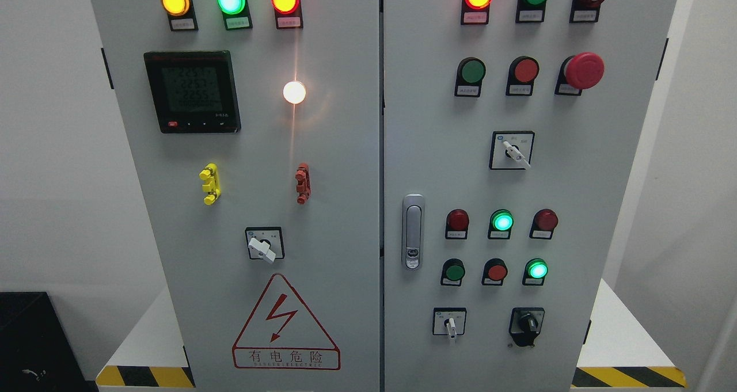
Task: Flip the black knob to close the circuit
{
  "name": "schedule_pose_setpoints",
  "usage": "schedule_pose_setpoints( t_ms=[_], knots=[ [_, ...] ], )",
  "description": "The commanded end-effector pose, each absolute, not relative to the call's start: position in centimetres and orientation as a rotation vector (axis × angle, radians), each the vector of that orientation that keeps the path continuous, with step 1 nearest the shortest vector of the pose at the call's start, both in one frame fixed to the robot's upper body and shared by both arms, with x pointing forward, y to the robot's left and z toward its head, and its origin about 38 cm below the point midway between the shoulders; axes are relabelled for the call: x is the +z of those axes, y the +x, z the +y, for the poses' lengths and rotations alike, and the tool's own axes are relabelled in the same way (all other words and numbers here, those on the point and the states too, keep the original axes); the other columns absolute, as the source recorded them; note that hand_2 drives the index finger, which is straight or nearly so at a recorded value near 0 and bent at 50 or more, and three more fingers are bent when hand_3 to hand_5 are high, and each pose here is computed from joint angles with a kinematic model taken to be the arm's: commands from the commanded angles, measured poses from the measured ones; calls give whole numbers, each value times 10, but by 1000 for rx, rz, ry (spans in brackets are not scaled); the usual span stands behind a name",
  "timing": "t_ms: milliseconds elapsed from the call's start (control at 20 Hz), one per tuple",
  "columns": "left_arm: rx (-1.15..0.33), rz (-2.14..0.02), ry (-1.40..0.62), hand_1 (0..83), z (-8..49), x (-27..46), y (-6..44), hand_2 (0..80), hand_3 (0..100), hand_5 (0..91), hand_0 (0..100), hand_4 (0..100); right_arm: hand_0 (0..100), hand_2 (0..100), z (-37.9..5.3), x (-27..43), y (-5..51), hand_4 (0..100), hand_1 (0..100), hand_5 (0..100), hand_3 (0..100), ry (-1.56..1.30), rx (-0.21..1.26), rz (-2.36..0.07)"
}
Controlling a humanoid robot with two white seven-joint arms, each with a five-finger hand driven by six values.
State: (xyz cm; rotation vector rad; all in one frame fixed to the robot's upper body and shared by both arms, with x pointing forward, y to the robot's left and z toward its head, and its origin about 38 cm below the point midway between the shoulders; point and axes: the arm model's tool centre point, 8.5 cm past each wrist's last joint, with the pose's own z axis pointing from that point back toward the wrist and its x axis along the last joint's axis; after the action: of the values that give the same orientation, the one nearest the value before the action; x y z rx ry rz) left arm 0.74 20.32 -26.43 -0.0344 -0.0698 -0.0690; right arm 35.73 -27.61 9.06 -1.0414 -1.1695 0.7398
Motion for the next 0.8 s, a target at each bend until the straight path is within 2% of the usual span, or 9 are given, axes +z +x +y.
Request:
schedule_pose_setpoints(
  t_ms=[0,750],
  knots=[
    [-67,-71,-38,556,202,-265,1,0,0,0,120,0,0,918,-265,123,374,919,13,970,1000,-1070,699,-1198],
    [-67,-71,-38,556,202,-265,1,0,0,0,120,0,0,920,-271,161,400,920,13,968,1000,-1127,713,-1098]
  ],
)
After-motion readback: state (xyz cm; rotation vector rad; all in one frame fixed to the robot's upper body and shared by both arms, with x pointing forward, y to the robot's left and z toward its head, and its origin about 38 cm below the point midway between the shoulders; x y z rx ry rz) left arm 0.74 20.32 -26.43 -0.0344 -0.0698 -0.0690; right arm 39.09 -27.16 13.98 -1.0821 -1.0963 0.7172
